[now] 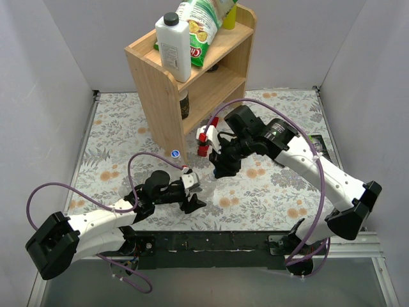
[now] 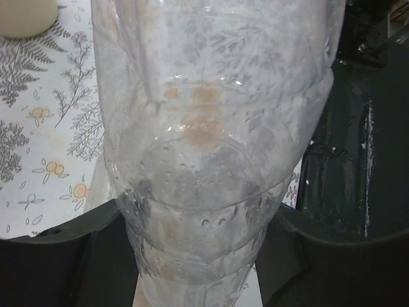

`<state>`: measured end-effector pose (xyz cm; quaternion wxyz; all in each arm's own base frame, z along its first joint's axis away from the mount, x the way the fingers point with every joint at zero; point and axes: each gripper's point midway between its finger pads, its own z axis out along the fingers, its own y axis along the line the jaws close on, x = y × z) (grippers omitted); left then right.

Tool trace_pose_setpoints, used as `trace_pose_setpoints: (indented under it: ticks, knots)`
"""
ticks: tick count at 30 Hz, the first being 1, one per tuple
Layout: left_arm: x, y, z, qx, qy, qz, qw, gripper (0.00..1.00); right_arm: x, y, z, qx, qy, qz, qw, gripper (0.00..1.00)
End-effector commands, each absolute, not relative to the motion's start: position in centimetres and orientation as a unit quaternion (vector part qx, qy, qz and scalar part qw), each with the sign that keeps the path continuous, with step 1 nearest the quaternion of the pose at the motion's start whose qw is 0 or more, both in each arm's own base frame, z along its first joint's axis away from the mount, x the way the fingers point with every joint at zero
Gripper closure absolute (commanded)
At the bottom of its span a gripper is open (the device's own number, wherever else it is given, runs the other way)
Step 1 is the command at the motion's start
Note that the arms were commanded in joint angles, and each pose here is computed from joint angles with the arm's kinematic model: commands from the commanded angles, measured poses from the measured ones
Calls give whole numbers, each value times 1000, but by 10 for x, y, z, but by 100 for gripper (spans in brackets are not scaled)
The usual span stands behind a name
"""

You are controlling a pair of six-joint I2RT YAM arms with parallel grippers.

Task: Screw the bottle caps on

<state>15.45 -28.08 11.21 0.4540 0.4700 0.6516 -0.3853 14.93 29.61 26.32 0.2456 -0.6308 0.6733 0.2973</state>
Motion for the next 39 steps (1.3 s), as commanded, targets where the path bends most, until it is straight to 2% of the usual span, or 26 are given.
trace_pose_setpoints:
  ticks: [1,10,13,21,30,33,34,37,39]
  knots:
    - [183,-289,194,411,586,-387,581,100,130,302,239,-572,727,352,142,76]
    - [173,-289,181,434,594,-393,551,100,151,301,241,-556,736,358,145,72]
    - [170,-288,180,447,586,-391,551,100,143,303,252,-558,717,394,138,70]
    - [170,-291,194,470,547,-384,577,100,142,302,255,-563,693,429,138,69]
    - [167,-290,190,466,554,-390,569,100,142,302,258,-561,687,441,139,69]
    - [163,-290,182,472,563,-394,552,100,146,302,268,-578,672,434,160,60]
    - [162,-290,180,473,565,-395,548,100,148,302,273,-584,667,429,172,50]
    - [155,-289,172,486,571,-402,526,100,159,300,298,-608,644,401,232,35]
    - [149,-289,167,497,574,-408,507,100,165,299,324,-617,628,386,274,32]
